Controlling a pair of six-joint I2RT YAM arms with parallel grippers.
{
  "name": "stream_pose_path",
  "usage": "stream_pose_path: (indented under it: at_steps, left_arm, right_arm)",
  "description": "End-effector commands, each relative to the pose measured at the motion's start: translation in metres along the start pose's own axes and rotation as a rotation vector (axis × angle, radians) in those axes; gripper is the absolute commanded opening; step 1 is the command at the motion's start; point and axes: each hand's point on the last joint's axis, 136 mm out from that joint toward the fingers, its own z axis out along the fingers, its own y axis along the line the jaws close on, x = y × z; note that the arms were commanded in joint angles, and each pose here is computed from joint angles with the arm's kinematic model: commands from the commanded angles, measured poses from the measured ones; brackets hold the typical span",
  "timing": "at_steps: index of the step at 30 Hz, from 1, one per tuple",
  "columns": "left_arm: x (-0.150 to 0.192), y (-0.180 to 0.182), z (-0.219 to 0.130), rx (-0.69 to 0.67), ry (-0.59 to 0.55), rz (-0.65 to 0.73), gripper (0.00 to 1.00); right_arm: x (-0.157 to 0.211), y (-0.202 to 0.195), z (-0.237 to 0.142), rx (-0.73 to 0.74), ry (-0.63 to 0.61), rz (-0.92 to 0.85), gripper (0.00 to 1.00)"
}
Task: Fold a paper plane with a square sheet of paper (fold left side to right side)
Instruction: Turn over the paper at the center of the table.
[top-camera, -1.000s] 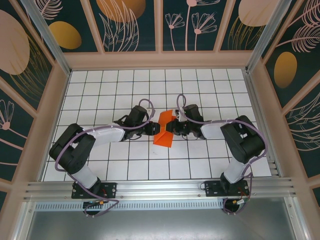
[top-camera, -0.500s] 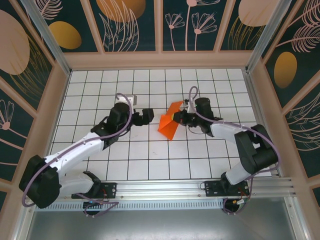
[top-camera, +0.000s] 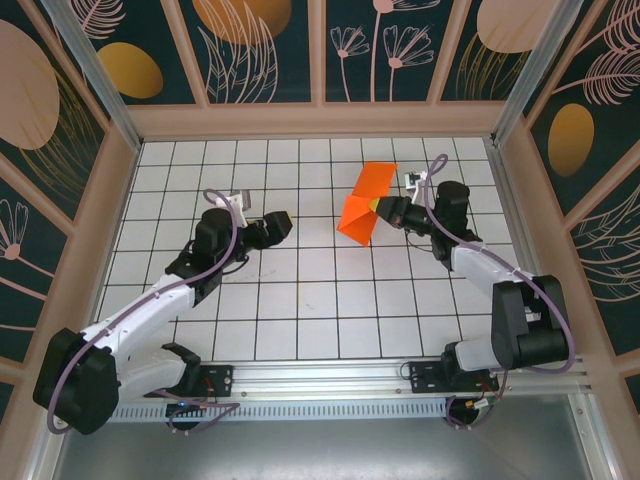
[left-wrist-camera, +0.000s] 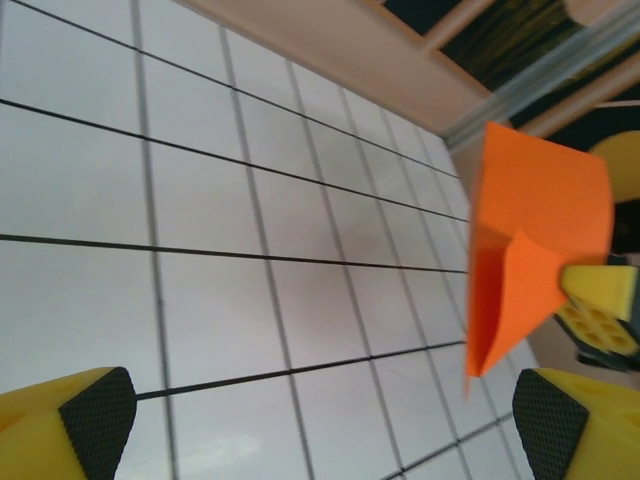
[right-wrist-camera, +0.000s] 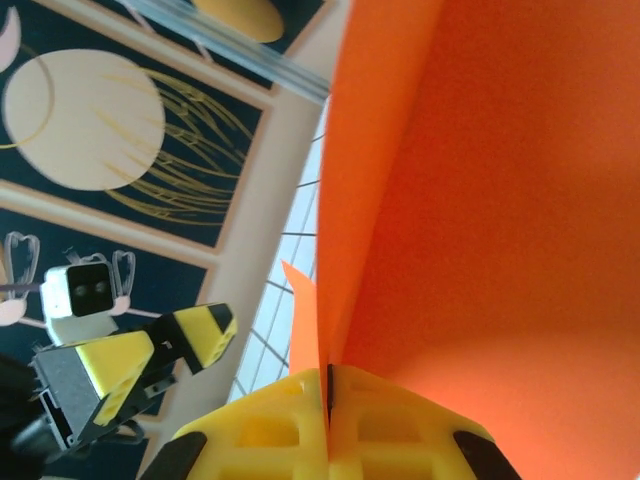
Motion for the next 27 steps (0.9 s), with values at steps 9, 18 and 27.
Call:
stream_pose_path:
  at_steps: [9, 18, 27]
  left_arm:
    - [0.002, -0.082, -0.005, 0.428, 0.112, 0.002, 0.98]
    - [0.004, -0.103, 0.003, 0.579, 0.163, -0.032, 0.96]
    - [0.009, -0.111, 0.003, 0.627, 0.2, -0.035, 0.77]
  right_arm:
    - [-0.006, 0.077, 0.003, -0.269, 0.058, -0.115, 0.0]
    - [0.01, 0.11, 0.026, -0.339, 0.121, -0.129, 0.0]
    - [0.02, 0.121, 0.039, -0.375, 0.16, -0.117, 0.0]
